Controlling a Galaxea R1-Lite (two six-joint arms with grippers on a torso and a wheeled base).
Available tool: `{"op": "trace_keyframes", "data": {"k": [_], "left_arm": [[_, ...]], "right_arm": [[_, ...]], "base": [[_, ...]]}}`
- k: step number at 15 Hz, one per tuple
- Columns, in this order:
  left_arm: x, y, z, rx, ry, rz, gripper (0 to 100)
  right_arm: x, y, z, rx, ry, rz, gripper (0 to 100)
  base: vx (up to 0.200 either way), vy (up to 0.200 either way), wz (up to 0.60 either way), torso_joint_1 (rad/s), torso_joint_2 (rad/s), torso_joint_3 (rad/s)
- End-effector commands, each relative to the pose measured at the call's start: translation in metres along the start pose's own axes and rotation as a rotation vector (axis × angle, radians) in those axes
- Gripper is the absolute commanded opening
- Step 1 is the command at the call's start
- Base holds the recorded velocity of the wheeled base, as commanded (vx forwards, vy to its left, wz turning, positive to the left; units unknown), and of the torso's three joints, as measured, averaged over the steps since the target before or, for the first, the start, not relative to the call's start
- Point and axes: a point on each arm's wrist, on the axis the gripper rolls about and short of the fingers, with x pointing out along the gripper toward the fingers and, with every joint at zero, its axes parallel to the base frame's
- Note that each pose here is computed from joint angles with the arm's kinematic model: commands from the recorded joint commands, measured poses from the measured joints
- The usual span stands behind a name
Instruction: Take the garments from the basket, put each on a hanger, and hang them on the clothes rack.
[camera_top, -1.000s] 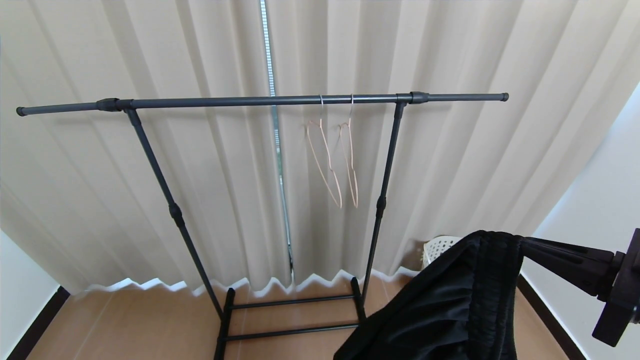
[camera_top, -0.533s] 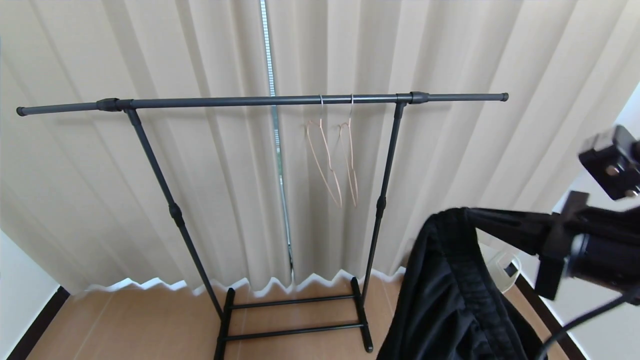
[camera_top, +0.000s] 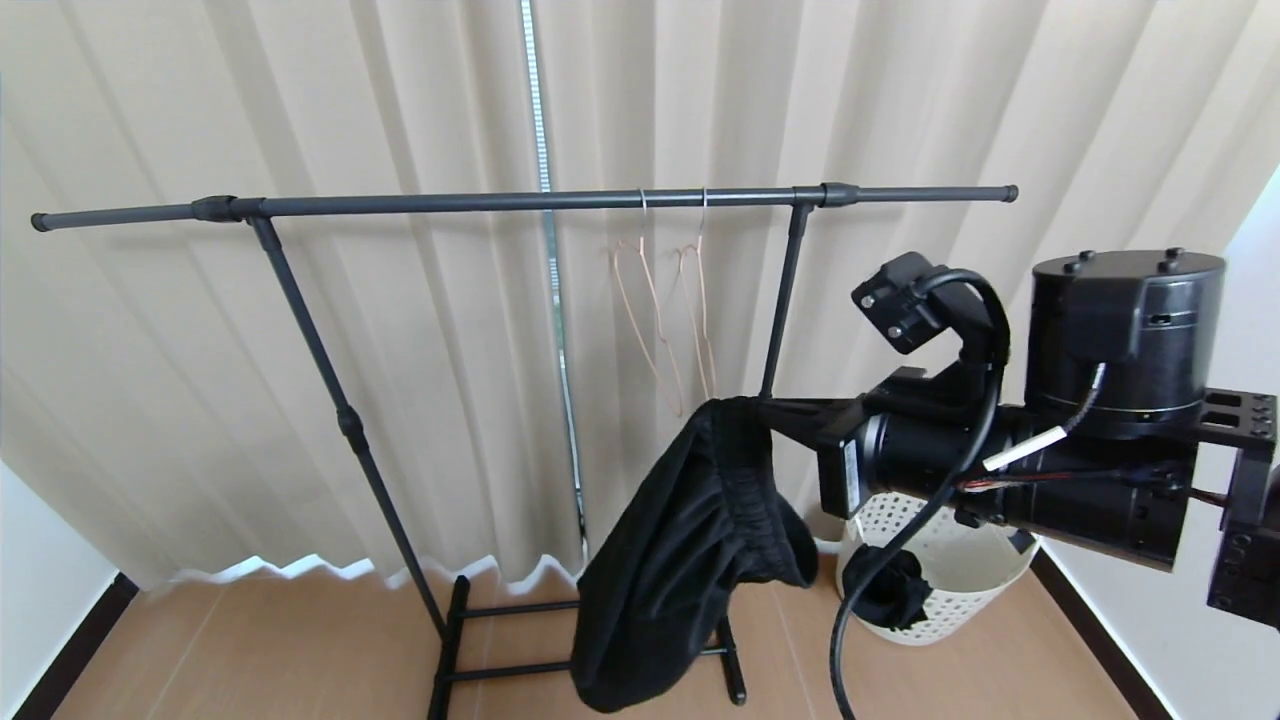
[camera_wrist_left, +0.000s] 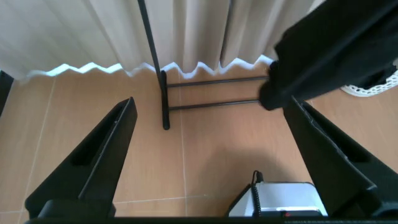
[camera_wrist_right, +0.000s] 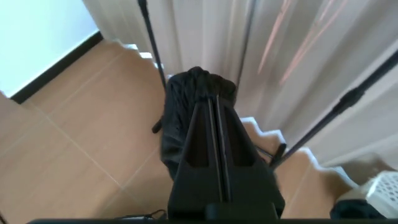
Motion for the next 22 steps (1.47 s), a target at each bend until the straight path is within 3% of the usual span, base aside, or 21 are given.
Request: {"op": "trace_keyframes", "data": {"k": [1,4,6,8,9,10,11,12,14,15,18,22], "left_arm": [[0.003,0.0,0.0,-0.002,0.039,0.001,100],[0.004,0.0,0.01,-0.001,0.051,-0.002,100],[0.019,-0.001,0.047,-0.014,0.133,-0.063,100],[0.045,-0.007,0.094,-0.086,0.198,-0.145,100],[0.052,-0.013,0.106,-0.111,0.209,-0.189,100],[0.064,-0.032,0.135,-0.195,0.23,-0.289,100],[0.072,-0.044,0.148,-0.225,0.24,-0.319,100],[0.088,-0.066,0.162,-0.249,0.285,-0.354,100],[0.108,-0.107,0.175,-0.19,0.329,-0.46,100],[0.114,-0.119,0.177,-0.172,0.332,-0.486,100],[0.135,-0.142,0.173,-0.182,0.304,-0.527,100],[0.147,-0.163,0.162,-0.166,0.273,-0.454,100]], "right_arm": [[0.014,0.009,-0.007,-0.011,0.036,-0.017,0],[0.03,0.019,-0.01,-0.026,0.042,-0.113,0],[0.043,0.02,-0.006,-0.03,0.033,-0.173,0],[0.06,0.021,0.016,-0.033,-0.031,-0.242,0],[0.061,0.024,0.021,-0.032,-0.049,-0.264,0],[0.059,0.03,0.013,-0.014,-0.041,-0.295,0],[0.06,0.029,0.005,0.002,-0.021,-0.304,0],[0.063,0.029,0.003,0.022,-0.028,-0.315,0],[0.067,0.03,0.01,0.042,-0.072,-0.384,0],[0.07,0.03,0.008,0.052,-0.073,-0.402,0],[0.083,0.031,0.006,0.086,-0.127,-0.462,0],[0.086,0.045,0.013,0.139,-0.217,-0.478,0]], "base": [[0.0,0.0,0.0,0.0,0.0,0.0],[0.0,0.0,0.0,0.0,0.0,0.0],[0.0,0.0,0.0,0.0,0.0,0.0],[0.0,0.0,0.0,0.0,0.0,0.0],[0.0,0.0,0.0,0.0,0.0,0.0],[0.0,0.0,0.0,0.0,0.0,0.0],[0.0,0.0,0.0,0.0,0.0,0.0],[0.0,0.0,0.0,0.0,0.0,0.0],[0.0,0.0,0.0,0.0,0.0,0.0],[0.0,0.0,0.0,0.0,0.0,0.0],[0.0,0.0,0.0,0.0,0.0,0.0],[0.0,0.0,0.0,0.0,0.0,0.0]]}}
